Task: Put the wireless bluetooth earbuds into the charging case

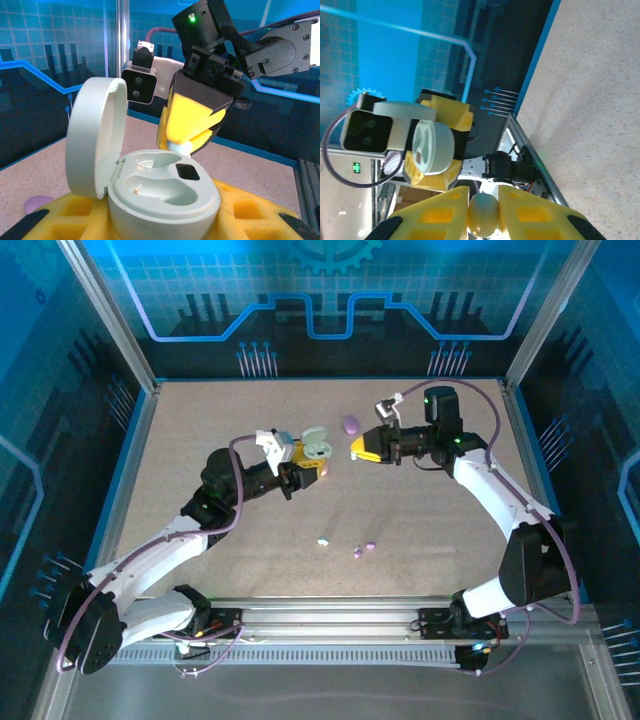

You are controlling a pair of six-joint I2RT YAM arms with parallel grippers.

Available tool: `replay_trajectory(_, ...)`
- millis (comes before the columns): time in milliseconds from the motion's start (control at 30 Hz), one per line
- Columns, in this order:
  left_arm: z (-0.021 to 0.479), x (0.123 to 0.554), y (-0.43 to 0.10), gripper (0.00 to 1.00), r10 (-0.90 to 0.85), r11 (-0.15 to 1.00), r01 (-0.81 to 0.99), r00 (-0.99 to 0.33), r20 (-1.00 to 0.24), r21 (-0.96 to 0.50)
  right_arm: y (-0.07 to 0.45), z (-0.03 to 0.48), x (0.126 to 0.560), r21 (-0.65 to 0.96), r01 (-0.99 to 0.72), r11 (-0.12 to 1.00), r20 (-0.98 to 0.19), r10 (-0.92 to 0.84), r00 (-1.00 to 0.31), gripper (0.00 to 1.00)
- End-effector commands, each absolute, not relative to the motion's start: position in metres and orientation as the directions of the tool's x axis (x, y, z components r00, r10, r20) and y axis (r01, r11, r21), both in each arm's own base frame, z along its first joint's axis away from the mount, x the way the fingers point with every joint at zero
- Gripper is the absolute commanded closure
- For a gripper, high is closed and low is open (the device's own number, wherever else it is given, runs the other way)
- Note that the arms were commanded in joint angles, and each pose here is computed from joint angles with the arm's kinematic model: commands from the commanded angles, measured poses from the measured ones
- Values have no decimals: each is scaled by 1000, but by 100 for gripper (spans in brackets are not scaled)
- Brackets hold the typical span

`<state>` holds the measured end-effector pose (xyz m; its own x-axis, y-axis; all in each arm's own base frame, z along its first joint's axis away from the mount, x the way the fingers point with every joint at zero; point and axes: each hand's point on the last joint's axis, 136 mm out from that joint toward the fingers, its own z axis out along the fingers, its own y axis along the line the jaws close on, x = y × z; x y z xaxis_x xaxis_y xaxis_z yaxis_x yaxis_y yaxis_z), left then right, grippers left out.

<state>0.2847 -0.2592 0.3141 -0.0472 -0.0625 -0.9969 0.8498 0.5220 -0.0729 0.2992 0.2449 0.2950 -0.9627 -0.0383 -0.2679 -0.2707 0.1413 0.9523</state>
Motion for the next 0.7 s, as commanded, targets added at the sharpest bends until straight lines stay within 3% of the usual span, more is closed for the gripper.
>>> replay_trajectory(0, 322, 279, -258, 66, -73, 505, 862, -1, -997, -38, 242, 320, 289, 947, -308, 88, -304, -57, -951, 79)
replay_trajectory(267, 320, 277, -263, 66, -65, 476, 880, 18, -998, -15, 242, 339, 283, 942, -322, 95, -320, -33, -947, 79)
replay_trajectory(433, 319, 277, -267, 66, -60, 463, 886, 10, -998, -19, 240, 333, 297, 968, -209, 142, -221, 72, -973, 78)
replay_trajectory(667, 316, 277, -269, 66, -54, 452, 892, -3, -999, -27, 245, 326, 308, 991, -96, 93, -109, 152, -982, 78)
